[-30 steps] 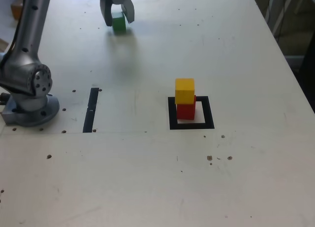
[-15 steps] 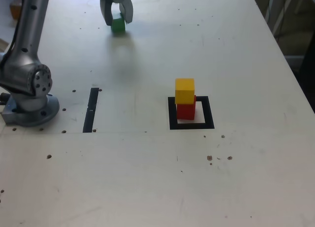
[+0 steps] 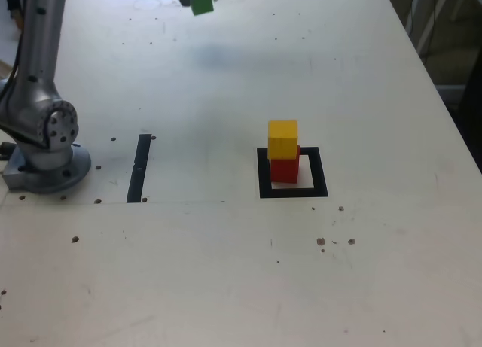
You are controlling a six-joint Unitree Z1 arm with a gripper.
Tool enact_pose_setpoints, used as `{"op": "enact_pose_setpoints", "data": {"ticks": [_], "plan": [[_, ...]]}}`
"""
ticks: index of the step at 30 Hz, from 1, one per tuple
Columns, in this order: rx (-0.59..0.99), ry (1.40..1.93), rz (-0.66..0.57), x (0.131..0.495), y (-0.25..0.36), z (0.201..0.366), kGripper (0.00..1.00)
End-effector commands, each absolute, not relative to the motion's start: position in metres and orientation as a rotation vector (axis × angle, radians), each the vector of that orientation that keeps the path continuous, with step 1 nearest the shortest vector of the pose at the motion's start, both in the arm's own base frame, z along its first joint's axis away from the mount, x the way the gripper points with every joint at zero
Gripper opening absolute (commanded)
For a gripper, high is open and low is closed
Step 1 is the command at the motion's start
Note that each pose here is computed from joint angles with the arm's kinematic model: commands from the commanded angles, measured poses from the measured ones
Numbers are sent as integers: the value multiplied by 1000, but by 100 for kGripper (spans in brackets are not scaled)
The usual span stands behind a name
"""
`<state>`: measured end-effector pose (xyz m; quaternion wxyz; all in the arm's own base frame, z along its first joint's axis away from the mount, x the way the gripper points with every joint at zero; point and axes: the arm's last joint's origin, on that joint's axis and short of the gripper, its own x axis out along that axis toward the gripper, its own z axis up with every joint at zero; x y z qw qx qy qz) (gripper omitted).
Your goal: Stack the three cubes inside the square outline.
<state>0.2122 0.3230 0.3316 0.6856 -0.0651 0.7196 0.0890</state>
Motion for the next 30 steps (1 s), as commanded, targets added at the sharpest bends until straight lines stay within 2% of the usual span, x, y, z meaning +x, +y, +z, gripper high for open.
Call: {"op": "enact_pose_setpoints", "data": {"ticks": [1,3,7,16,30], "plan": [[-104,1590,191,218,302,351,1],[-66,1586,156,229,275,364,1],[-6,1601,95,249,226,373,1],[115,1640,13,288,134,377,1],[131,1614,-41,313,56,380,1]]}}
